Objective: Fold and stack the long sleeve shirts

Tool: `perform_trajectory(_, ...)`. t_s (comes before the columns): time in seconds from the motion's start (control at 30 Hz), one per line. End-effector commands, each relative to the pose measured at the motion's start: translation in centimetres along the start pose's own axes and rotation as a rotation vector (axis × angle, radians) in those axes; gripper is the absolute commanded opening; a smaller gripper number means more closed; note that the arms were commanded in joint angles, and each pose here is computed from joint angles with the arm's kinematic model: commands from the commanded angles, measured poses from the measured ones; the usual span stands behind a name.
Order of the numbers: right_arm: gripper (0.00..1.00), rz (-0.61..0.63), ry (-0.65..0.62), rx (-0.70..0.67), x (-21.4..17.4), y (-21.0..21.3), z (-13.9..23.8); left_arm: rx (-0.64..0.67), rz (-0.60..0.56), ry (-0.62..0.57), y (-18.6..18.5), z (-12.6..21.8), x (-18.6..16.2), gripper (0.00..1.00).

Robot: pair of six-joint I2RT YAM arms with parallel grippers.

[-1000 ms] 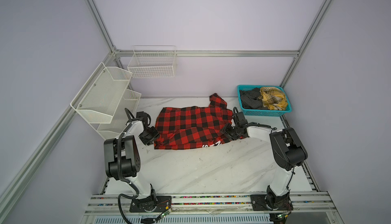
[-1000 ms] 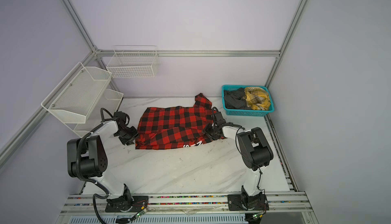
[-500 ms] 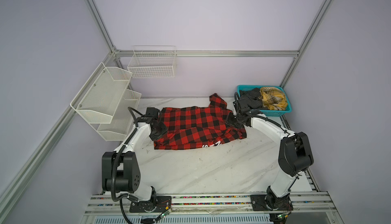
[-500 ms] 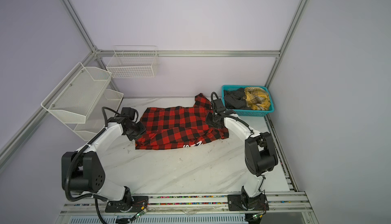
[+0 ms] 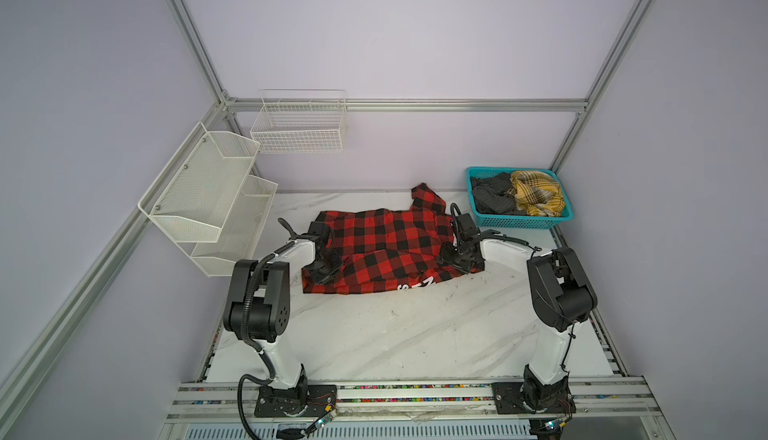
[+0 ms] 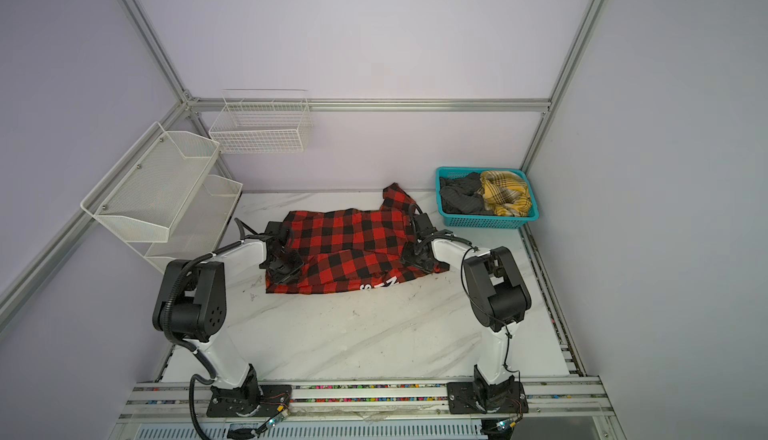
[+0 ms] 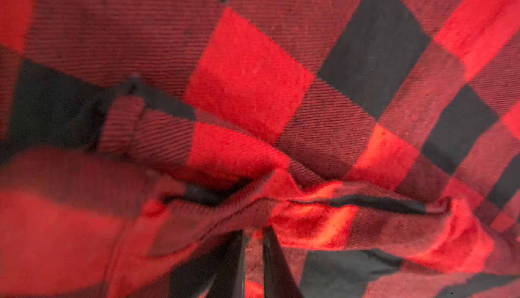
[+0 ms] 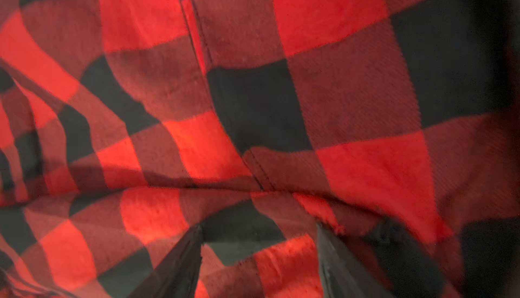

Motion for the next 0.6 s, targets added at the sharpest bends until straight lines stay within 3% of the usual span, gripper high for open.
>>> perform_trajectory(0.0,0.71,-0.005,0.09,-0.042,-4.1,-1.7,-0.6,0.164,0.057,0.024,6.1,-1.0,-2.2,0.14)
perform_trajectory(0.17,0.72,0.005,0.136,-0.059,-7.2,-2.5,0.2,0.231,0.074,0.032,9.9,-0.4,-3.9,0.13)
perform_trajectory(0.3,0.72,0.001,0.152,-0.061,-8.7,-3.0,1.9,0.218,0.079,0.043,10.5,0.5,-5.3,0.13)
perform_trajectory(0.47,0.72,-0.011,0.124,-0.014,-8.6,-2.0,5.5,0.162,0.023,0.021,8.7,2.8,-6.8,0.17)
perform_trajectory(0.57,0.72,-0.018,0.034,0.069,-5.3,1.3,8.2,0.089,-0.013,-0.079,5.7,6.8,-4.4,0.29)
Point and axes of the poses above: each gripper's point midway between its finger pads, its own z axis back along the fingers, its own y axis along the line the jaws close on, x = y × z, the point moved 1 cm from there along z, back along the fingers
